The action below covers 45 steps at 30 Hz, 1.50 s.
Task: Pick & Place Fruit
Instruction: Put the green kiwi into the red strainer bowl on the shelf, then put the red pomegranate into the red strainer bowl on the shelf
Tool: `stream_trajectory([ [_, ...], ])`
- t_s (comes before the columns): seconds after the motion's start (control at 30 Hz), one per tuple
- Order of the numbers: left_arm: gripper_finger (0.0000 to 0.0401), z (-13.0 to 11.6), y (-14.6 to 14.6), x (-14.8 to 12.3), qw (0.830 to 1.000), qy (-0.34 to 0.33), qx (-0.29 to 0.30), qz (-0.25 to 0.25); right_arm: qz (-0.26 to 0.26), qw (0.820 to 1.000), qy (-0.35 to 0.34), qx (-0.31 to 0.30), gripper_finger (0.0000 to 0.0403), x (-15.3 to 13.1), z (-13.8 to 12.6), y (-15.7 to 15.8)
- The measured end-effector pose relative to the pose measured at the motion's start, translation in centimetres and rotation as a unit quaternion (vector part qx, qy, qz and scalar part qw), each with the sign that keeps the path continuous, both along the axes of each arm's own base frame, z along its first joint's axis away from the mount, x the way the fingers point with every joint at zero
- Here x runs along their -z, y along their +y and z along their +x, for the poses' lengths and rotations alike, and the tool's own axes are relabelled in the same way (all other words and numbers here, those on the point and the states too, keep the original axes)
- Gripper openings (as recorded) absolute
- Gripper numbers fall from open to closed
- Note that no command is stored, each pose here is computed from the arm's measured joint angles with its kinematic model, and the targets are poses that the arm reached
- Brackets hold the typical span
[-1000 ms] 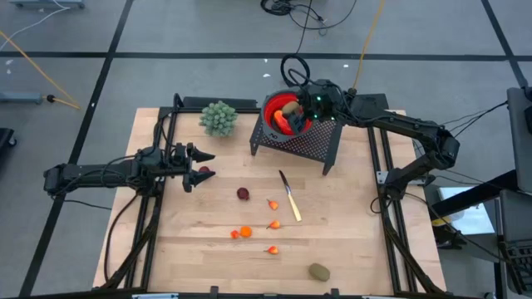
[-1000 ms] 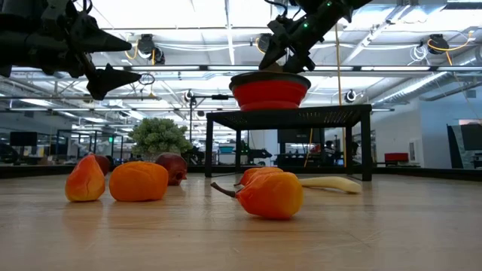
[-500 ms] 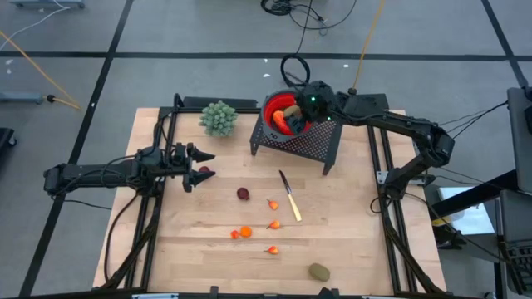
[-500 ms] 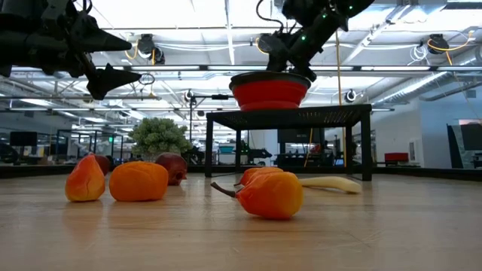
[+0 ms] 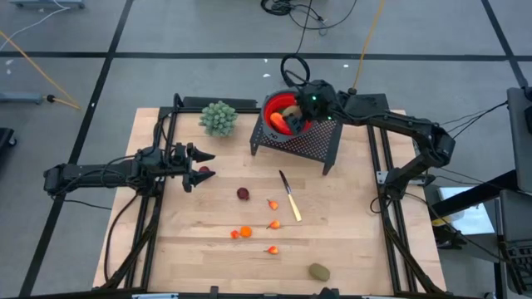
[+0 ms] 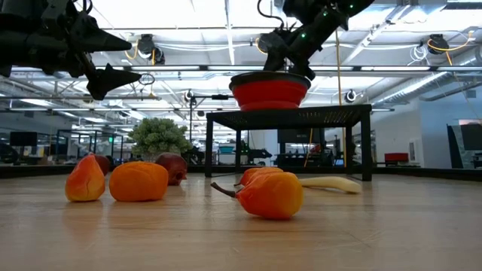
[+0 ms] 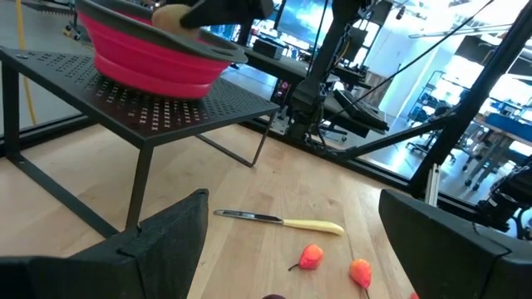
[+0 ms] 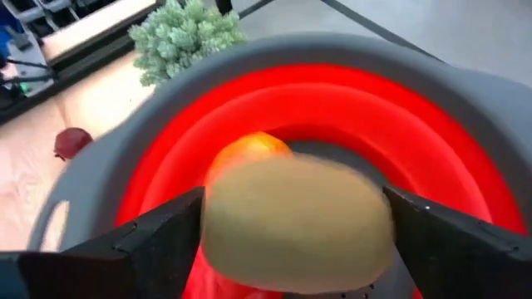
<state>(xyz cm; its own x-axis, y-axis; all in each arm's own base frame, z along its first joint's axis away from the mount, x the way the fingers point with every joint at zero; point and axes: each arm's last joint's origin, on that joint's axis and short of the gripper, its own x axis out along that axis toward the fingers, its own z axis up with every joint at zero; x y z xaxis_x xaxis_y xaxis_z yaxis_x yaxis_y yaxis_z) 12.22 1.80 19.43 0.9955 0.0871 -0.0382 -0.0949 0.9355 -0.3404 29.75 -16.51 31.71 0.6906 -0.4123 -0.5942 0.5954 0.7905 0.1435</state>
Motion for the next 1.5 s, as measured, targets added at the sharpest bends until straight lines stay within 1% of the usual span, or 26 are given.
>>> stream_trajectory([
  [0.13,0.0353,0.0,0.0,0.0,1.000,0.000,0.000,0.000,-0.010,1.000,0.002,0.007,0.0373,-0.1,0.0,-0.1],
  [0.33,0.0353,0.0,0.0,0.0,1.000,0.000,0.001,0.000,-0.015,1.000,-0.012,0.006,0.0376,-0.4,0.0,0.0],
  [0.47,0.0353,0.0,0.0,0.0,1.000,0.000,0.001,-0.003,-0.017,1.000,-0.016,-0.005,0.0375,-0.9,0.0,0.9],
  [0.53,0.0353,0.0,0.0,0.0,1.000,-0.001,0.001,-0.013,-0.031,0.999,-0.016,-0.026,0.0365,-1.4,0.1,1.8],
  [0.63,0.0353,0.0,0.0,0.0,0.999,-0.003,0.000,-0.035,-0.047,0.997,-0.019,-0.057,0.0334,-2.3,0.1,3.5],
  [0.73,0.0353,0.0,0.0,0.0,0.998,-0.004,-0.001,-0.055,-0.059,0.994,-0.028,-0.086,0.0285,-3.0,0.1,5.1],
  [0.9,0.0353,0.0,0.0,0.0,0.998,-0.005,-0.001,-0.056,-0.068,0.990,-0.044,-0.112,0.0193,-4.2,-0.4,7.1],
  [1.1,0.0353,0.0,0.0,0.0,0.998,-0.004,-0.001,-0.056,-0.059,0.988,-0.026,-0.140,0.0102,-4.7,-1.6,9.0],
  [1.23,0.0353,0.0,0.0,0.0,0.998,-0.005,-0.001,-0.056,-0.060,0.985,-0.032,-0.159,0.0055,-4.4,-2.3,10.4],
  [1.3,0.0353,0.0,0.0,0.0,0.998,-0.005,-0.001,-0.057,-0.064,0.983,-0.047,-0.168,0.0033,-4.2,-2.6,11.1],
  [1.37,0.0353,0.0,0.0,0.0,0.997,-0.007,-0.006,-0.079,-0.069,0.980,-0.063,-0.177,0.0013,-3.8,-3.2,11.7],
  [1.43,0.0353,0.0,0.1,0.0,0.994,-0.011,-0.026,-0.106,-0.079,0.975,-0.091,-0.185,0.0004,-3.5,-3.8,12.3],
  [1.5,0.0353,0.0,0.2,0.0,0.993,-0.014,-0.041,-0.114,-0.086,0.971,-0.114,-0.191,0.0006,-3.0,-4.6,12.9],
])
